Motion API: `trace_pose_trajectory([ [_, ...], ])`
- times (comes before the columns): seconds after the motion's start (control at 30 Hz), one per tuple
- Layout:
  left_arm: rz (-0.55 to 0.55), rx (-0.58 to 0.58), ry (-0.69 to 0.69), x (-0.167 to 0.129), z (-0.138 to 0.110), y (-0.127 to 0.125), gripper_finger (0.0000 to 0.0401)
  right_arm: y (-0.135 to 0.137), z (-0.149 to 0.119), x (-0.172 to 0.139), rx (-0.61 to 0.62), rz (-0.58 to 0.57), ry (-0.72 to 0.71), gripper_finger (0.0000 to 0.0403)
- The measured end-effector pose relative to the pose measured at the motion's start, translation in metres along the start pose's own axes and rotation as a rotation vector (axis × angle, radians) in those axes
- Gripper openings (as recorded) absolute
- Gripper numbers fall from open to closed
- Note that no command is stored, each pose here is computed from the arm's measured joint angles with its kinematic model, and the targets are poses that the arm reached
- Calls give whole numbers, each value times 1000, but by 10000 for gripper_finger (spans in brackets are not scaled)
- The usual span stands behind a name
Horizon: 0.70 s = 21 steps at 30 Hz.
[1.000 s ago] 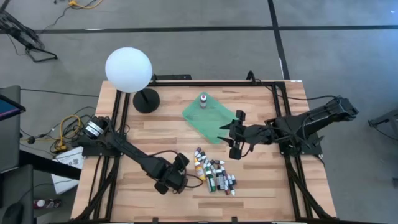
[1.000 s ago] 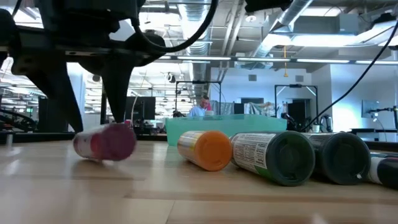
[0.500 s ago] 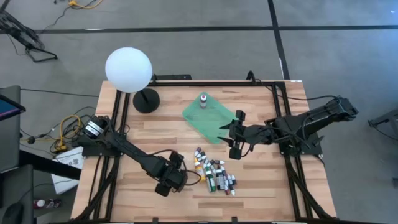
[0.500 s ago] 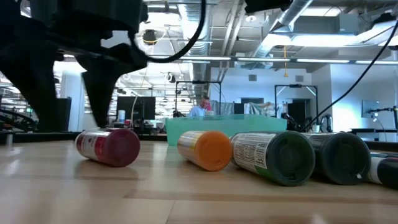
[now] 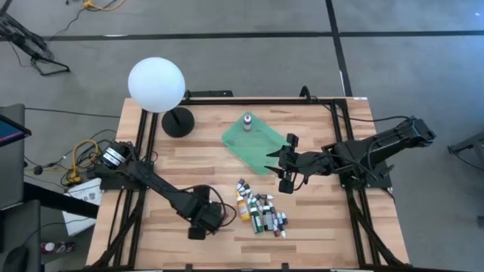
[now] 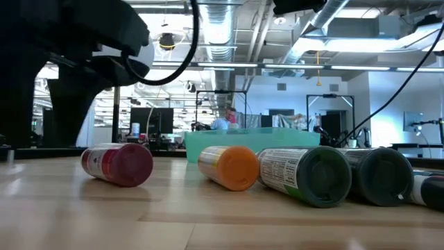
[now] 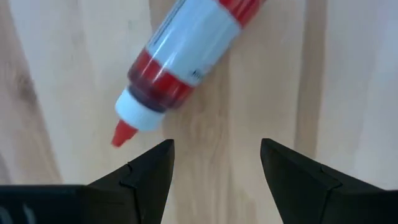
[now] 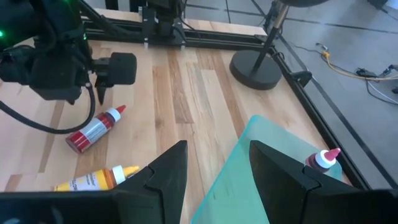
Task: Pick & Place food coloring
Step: Put the large red food coloring bottle into the green bin
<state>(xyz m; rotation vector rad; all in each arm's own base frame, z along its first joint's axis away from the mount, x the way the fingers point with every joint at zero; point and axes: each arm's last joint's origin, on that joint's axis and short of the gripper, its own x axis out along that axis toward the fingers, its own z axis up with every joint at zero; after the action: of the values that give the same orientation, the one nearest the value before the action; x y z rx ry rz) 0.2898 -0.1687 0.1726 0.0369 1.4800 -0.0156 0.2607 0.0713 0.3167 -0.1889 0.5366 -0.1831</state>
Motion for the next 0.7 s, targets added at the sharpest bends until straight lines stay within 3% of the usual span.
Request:
trace_pose_trajectory([
  [0.23, -98, -111, -55, 22, 6, 13, 233, 2, -1, -1, -2, 6, 5, 164],
  [0.4, -88, -165, -38, 32, 2, 24, 233, 2, -3, -1, -5, 5, 25, 164],
  [0.7, 51, 0, -85, 33, 6, 39, 233, 2, -4, -1, -6, 5, 29, 164],
])
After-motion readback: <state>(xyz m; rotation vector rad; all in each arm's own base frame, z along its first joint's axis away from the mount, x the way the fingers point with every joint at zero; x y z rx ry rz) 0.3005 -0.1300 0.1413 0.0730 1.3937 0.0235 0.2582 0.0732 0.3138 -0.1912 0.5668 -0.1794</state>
